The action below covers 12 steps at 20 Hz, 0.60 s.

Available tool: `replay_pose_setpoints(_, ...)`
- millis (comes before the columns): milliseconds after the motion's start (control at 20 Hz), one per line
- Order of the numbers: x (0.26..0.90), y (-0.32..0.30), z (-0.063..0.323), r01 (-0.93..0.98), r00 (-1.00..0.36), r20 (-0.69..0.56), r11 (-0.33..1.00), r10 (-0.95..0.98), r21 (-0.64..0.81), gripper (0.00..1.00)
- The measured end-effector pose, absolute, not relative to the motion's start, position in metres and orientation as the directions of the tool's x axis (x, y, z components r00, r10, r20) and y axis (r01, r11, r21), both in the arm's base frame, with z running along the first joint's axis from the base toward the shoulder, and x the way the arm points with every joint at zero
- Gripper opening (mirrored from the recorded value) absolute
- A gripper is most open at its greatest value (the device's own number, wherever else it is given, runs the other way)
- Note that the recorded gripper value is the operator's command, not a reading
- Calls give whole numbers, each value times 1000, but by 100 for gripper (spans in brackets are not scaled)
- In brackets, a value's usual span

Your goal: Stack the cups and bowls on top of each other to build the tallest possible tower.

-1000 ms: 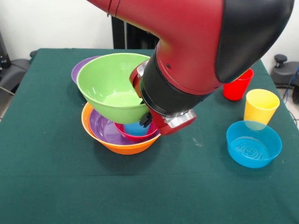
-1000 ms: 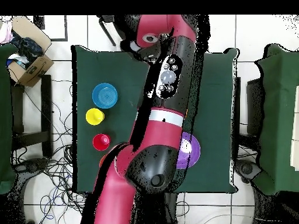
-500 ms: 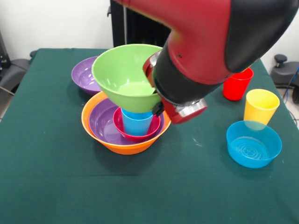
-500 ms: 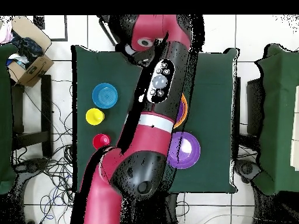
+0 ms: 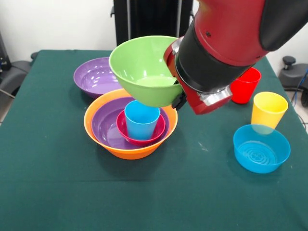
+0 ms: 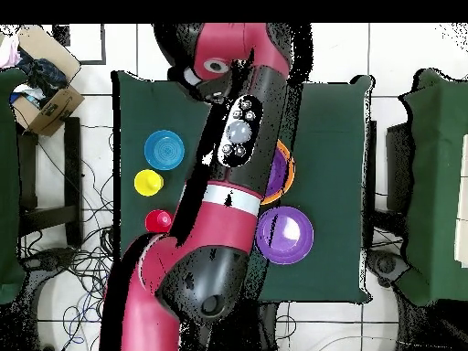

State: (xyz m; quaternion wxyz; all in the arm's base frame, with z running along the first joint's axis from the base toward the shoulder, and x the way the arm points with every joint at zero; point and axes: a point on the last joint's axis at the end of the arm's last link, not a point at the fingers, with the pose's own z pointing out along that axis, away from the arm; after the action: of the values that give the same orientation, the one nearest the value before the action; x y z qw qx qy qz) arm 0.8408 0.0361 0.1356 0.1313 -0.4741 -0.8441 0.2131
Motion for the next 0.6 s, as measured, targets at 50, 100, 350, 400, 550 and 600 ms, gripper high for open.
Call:
replay_pose_setpoints(50,842,36,137,747,-517,16,460,856,-480,0)
replay_pose_setpoints(100,842,35,138,749,-518,13,461,856,-476,0)
replay_pose_setpoints(350,847,34,141,760,-526,-9,465,851,-453,0)
replay_pose_setpoints(400,847,34,141,761,-526,-10,466,850,-452,0)
replay_pose_setpoints(550,848,33,140,763,-530,-19,467,848,-447,0)
replay_pose_setpoints(600,848,32,139,763,-532,-25,466,846,-448,0)
